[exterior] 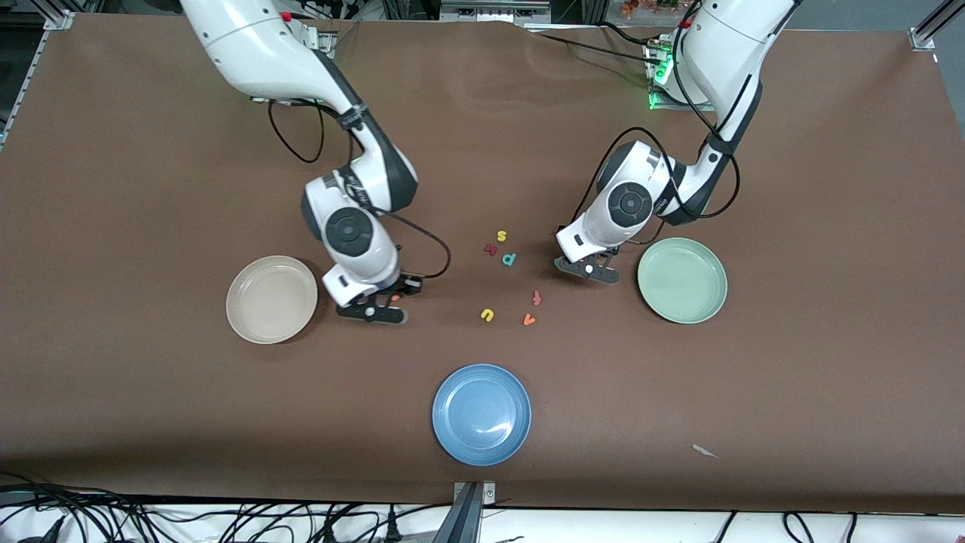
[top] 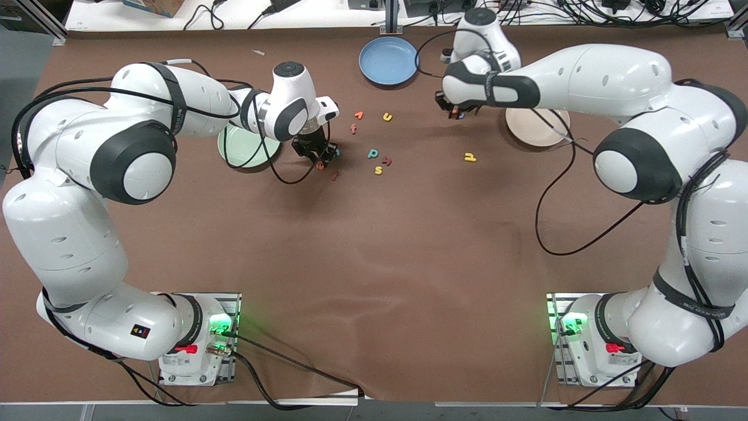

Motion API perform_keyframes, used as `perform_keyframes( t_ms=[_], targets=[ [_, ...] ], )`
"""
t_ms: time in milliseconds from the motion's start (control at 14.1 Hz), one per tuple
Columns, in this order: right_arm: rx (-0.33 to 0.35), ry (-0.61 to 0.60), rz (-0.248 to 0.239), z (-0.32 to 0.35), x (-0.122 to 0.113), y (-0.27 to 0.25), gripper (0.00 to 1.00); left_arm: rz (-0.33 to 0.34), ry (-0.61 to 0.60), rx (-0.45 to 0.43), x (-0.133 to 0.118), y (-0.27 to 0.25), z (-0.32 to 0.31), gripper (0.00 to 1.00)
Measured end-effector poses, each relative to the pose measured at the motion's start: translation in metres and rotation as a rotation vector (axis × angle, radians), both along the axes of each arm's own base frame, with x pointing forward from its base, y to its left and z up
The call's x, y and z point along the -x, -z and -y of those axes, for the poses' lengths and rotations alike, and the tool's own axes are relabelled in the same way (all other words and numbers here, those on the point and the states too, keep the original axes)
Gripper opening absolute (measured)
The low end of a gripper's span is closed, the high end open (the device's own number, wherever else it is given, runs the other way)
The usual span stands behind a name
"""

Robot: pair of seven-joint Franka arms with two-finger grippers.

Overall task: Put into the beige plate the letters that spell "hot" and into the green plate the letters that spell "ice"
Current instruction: 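Lower and grasp the orange t with the right gripper while the left grasps the e, then drop the t on the cream plate while the left gripper drops the e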

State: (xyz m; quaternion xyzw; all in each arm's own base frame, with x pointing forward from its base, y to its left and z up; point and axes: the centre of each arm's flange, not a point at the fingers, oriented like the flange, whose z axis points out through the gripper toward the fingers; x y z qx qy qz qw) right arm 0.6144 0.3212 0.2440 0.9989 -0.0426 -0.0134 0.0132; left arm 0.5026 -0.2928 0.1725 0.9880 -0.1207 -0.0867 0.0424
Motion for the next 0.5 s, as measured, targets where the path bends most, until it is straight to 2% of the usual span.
perform_keyframes(
  t_ms=[213, 498],
  targets=[
    [0.030, -0.058, -0.004, 0.041, -0.016, -0.022, 0.19, -0.019, -0.008, -0.012, -0.013, -0.021, -0.004, 0.32],
    [0.064, -0.134, -0.019, 0.100, -0.024, -0.027, 0.19, -0.043, -0.018, -0.016, -0.053, -0.074, -0.035, 0.32]
  ],
)
